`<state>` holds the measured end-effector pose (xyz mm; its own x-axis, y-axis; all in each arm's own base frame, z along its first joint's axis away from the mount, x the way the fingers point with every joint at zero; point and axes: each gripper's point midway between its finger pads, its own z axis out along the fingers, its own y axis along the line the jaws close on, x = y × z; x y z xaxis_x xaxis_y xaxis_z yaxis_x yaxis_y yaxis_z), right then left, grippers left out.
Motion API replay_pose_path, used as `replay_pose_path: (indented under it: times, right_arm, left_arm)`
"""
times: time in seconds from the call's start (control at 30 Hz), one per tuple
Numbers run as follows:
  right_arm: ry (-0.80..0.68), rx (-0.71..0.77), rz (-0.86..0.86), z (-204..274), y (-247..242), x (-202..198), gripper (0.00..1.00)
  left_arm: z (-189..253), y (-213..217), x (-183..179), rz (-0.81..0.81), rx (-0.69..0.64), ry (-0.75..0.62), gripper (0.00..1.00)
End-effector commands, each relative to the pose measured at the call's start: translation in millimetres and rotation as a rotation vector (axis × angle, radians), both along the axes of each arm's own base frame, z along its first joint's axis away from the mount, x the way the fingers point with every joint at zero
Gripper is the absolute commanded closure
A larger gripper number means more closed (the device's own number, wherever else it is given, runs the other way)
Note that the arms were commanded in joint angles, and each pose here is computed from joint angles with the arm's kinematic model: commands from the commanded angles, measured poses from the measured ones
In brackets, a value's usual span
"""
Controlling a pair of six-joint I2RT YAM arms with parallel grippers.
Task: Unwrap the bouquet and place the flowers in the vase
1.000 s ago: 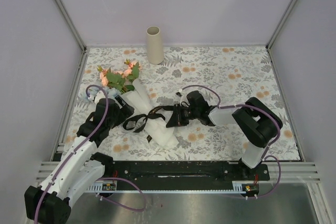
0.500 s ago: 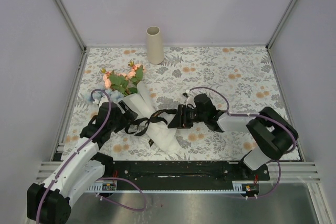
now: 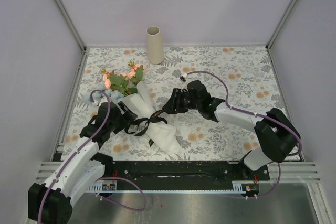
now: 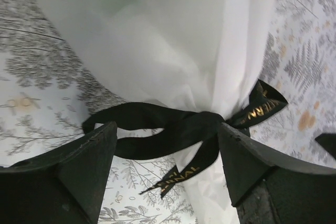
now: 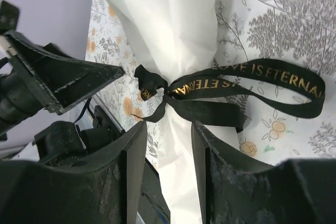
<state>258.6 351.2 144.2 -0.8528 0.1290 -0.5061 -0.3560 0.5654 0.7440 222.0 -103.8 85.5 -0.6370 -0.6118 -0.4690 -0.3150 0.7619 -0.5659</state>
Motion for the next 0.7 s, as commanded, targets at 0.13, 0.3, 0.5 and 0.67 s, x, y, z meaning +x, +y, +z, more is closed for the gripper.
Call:
replay_pose_path:
  times: [0.13,0.3,0.5,0.67]
  right_arm:
    - [0.15,0.031,-0.189,1.7,40.7,-15.8,0.52]
    - [0.181,-0.005,-0.266,-5.0,58.0,-30.1,0.51]
    - [0.264,-0.091,-0.291,-31.1,84.4,-51.8,0.5]
    - [0.304,-0.184,-0.299,-52.6,97.3,-62.8,0.5]
  left_arm:
    - [46.6,49.0,17.1,0.235,0.074,-0.045,0.19]
    - [45.9,49.6,15.4,0.239,0.048,-0.048,0.19]
    - [30.8,34.2,10.7,0.149,0.003,-0.016,0.18]
    - [16.6,31.5,7.4,0.147,-0.019,0.011,0.18]
